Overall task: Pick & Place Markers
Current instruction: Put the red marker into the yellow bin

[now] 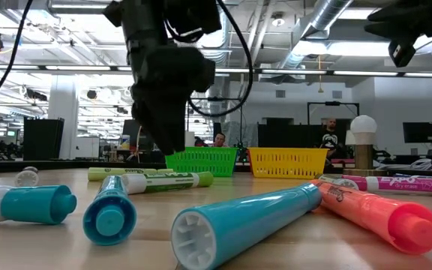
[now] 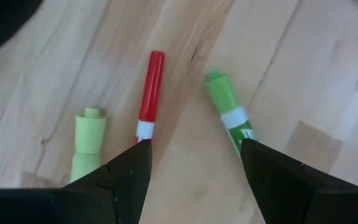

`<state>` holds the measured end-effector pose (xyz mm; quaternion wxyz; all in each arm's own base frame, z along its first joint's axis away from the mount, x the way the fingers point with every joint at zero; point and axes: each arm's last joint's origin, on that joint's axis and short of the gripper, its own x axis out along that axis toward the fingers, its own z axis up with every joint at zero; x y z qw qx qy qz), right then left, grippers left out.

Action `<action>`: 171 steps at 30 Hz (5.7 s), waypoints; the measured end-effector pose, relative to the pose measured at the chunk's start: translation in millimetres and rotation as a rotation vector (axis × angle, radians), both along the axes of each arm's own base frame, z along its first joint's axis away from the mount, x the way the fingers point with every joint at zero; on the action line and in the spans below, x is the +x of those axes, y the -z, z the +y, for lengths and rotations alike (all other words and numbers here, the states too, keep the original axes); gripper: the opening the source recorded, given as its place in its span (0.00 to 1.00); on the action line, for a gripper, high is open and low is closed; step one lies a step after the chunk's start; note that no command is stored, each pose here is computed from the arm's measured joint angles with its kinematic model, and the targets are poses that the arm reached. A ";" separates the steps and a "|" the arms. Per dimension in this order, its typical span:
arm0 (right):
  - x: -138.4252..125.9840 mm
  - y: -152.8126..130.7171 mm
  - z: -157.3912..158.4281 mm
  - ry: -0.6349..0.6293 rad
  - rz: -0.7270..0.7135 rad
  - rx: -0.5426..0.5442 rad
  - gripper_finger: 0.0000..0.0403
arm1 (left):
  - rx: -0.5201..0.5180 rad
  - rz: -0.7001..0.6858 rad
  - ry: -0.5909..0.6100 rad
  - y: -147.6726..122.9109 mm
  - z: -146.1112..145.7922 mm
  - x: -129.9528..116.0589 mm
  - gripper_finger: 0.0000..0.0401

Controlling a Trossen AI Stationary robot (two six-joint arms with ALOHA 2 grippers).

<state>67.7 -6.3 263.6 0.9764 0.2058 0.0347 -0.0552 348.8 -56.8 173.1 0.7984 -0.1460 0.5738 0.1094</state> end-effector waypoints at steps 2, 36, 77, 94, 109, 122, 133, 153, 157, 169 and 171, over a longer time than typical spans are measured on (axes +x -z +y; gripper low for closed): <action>0.0 0.0 0.0 -0.001 0.000 0.000 0.19 | 0.005 0.019 0.003 4.8 0.1 0.4 0.61; 0.0 0.2 0.0 -0.001 0.001 0.001 0.19 | 0.050 0.094 0.031 35.3 4.8 7.1 0.61; 0.0 0.1 0.0 -0.001 0.001 0.001 0.19 | 0.070 0.056 -0.009 34.9 4.1 10.1 0.26; -0.1 0.2 0.0 0.000 0.001 0.001 0.19 | 0.050 0.021 -0.045 33.5 4.6 13.3 0.11; 0.0 0.1 0.1 -0.002 0.001 0.001 0.19 | 0.079 -0.271 -0.122 -45.6 23.9 3.9 0.08; 17.9 -9.2 3.0 -0.099 -0.059 0.116 0.19 | 0.035 -0.929 -0.186 -160.4 48.1 -14.6 0.08; 76.9 -14.1 8.0 -0.174 -0.100 0.083 0.22 | -0.005 -1.137 -0.187 -175.9 47.3 -5.1 0.09; 154.7 0.6 8.2 -0.176 -0.245 0.098 0.63 | -0.026 -1.175 -0.200 -177.6 46.5 -2.7 0.09; 170.2 -4.1 7.9 -0.174 -0.238 0.098 0.63 | -0.026 -1.179 -0.200 -178.0 46.5 -2.6 0.10; 204.2 -14.1 -1.1 -0.195 -0.222 0.087 0.63 | -0.024 -1.183 -0.203 -178.3 46.6 -2.6 0.09; 207.8 -15.7 -1.2 -0.195 -0.225 0.086 0.63 | -0.022 -1.184 -0.206 -178.4 46.7 -2.6 0.09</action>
